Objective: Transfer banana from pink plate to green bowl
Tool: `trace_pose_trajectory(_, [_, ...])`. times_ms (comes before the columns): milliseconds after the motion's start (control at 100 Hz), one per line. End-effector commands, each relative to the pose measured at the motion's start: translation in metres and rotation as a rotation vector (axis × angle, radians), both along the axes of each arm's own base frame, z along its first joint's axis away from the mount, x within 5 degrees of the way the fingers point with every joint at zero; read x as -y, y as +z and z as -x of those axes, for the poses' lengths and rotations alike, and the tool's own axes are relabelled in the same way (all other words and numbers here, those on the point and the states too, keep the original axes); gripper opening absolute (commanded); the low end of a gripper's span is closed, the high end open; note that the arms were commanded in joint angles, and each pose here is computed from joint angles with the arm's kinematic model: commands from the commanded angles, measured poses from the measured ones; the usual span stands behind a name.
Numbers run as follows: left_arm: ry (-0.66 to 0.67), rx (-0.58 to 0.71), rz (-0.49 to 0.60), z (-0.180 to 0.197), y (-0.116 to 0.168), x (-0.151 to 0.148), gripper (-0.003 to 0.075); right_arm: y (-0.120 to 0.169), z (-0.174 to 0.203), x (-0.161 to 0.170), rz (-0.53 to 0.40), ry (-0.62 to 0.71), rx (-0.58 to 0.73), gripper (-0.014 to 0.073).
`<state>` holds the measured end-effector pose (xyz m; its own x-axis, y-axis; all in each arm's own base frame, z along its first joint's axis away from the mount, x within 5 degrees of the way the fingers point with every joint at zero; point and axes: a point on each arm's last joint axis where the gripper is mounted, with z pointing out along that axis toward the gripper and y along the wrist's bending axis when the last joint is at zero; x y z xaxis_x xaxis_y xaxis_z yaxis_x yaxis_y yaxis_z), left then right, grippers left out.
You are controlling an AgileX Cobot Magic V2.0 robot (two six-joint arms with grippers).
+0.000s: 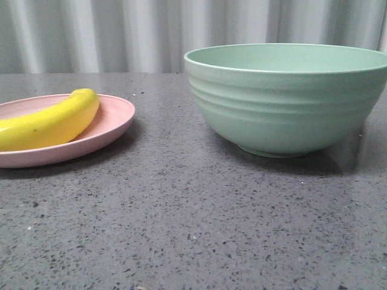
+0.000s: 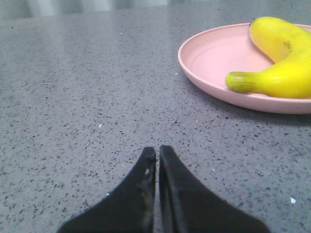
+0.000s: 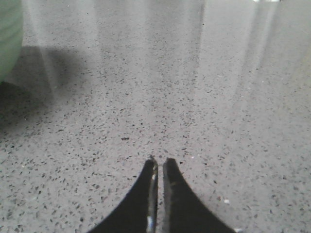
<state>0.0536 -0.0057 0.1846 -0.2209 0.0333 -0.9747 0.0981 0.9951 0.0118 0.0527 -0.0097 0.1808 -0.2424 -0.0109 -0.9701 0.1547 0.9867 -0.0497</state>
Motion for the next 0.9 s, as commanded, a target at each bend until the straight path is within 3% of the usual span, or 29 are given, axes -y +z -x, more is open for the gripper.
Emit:
trace_pose_trajectory(0, [0.006, 0.088, 0.02, 0.0004, 0.0048, -0.0003, -0.002, -0.0038, 0.0005, 0.0003, 0.019, -0.002, 0.02, -0.0064])
trace_pose_trajectory(890, [0.009, 0.119, -0.004, 0.0, 0.0074, -0.0009, -0.002, -0.0038, 0.0005, 0.0003, 0.019, -0.002, 0.02, -0.0064])
